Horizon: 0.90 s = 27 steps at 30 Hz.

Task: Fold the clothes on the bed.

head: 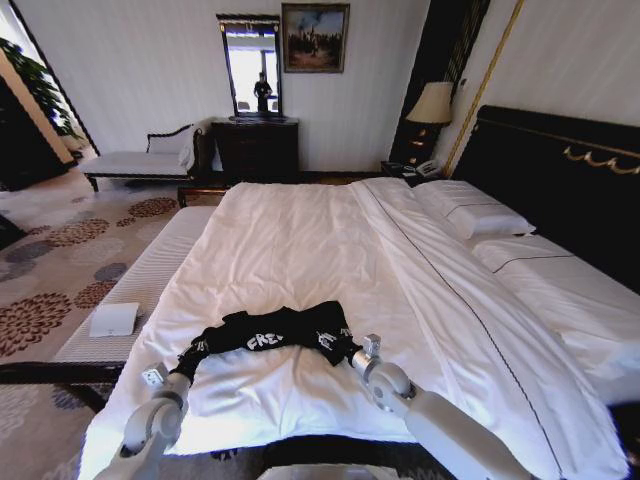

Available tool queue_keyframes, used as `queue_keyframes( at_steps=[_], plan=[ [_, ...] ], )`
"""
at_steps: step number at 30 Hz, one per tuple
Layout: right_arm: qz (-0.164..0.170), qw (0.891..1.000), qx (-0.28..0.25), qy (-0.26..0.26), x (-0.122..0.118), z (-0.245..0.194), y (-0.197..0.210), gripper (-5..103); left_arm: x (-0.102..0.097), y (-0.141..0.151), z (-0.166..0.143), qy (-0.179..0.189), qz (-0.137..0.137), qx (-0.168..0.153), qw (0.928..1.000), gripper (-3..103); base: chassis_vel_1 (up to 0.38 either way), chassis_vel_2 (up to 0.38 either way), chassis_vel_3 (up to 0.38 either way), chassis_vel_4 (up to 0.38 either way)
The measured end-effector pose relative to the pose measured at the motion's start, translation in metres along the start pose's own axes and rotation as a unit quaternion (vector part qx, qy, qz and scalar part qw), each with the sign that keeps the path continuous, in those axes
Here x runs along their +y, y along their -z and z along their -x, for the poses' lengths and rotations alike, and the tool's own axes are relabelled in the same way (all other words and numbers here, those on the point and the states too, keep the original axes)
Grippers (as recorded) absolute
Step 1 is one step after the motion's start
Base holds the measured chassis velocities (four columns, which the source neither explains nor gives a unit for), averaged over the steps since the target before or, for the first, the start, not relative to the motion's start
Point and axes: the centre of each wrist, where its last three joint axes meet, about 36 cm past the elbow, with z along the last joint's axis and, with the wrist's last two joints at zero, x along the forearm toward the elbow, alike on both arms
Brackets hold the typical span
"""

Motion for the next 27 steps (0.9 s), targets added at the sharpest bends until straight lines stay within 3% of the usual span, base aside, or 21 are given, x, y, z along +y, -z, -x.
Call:
queue_keyframes(
  at_steps=[1,4,6,9,11,17,20,24,27],
  plan=[
    [0.000,1.000,0.000,0.000,0.000,0.000,0.000,80,0.000,0.000,0.000,0.000,0.000,0.000,1.0000,0,0.000,0.000,0.000,0.000],
    [-0.003,1.000,0.003,0.003,-0.004,0.001,-0.001,95,0.000,-0.001,0.000,0.001,-0.002,0.001,1.0000,0,0.000,0.000,0.000,0.000],
    [-0.003,1.000,0.002,0.006,-0.004,0.001,-0.001,91,0.000,-0.001,0.001,0.002,-0.002,0.001,1.0000,0,0.000,0.000,0.000,0.000],
    [-0.001,1.000,-0.002,0.017,-0.005,0.002,-0.002,78,0.001,-0.003,0.001,0.003,-0.003,0.002,1.0000,0,0.000,0.000,0.000,0.000],
    [0.000,1.000,-0.003,0.020,-0.005,0.002,-0.002,78,0.001,-0.003,0.001,0.003,-0.003,0.002,1.0000,0,0.000,0.000,0.000,0.000],
    [0.001,0.999,-0.006,0.035,-0.006,0.003,-0.002,51,0.002,-0.004,0.002,0.005,-0.003,0.002,1.0000,0,0.000,0.000,0.000,0.000],
    [0.000,0.999,-0.006,0.035,-0.007,0.003,-0.002,46,0.002,-0.003,0.002,0.005,-0.003,0.002,1.0000,0,0.000,0.000,0.000,0.000],
    [0.000,0.999,-0.007,0.035,-0.009,0.003,-0.002,24,0.002,-0.003,0.002,0.005,-0.003,0.001,1.0000,0,0.000,0.000,0.000,0.000],
    [0.000,0.999,-0.009,0.036,-0.010,0.003,-0.001,19,0.002,-0.003,0.002,0.005,-0.004,0.001,1.0000,0,0.000,0.000,0.000,0.000]
  ],
)
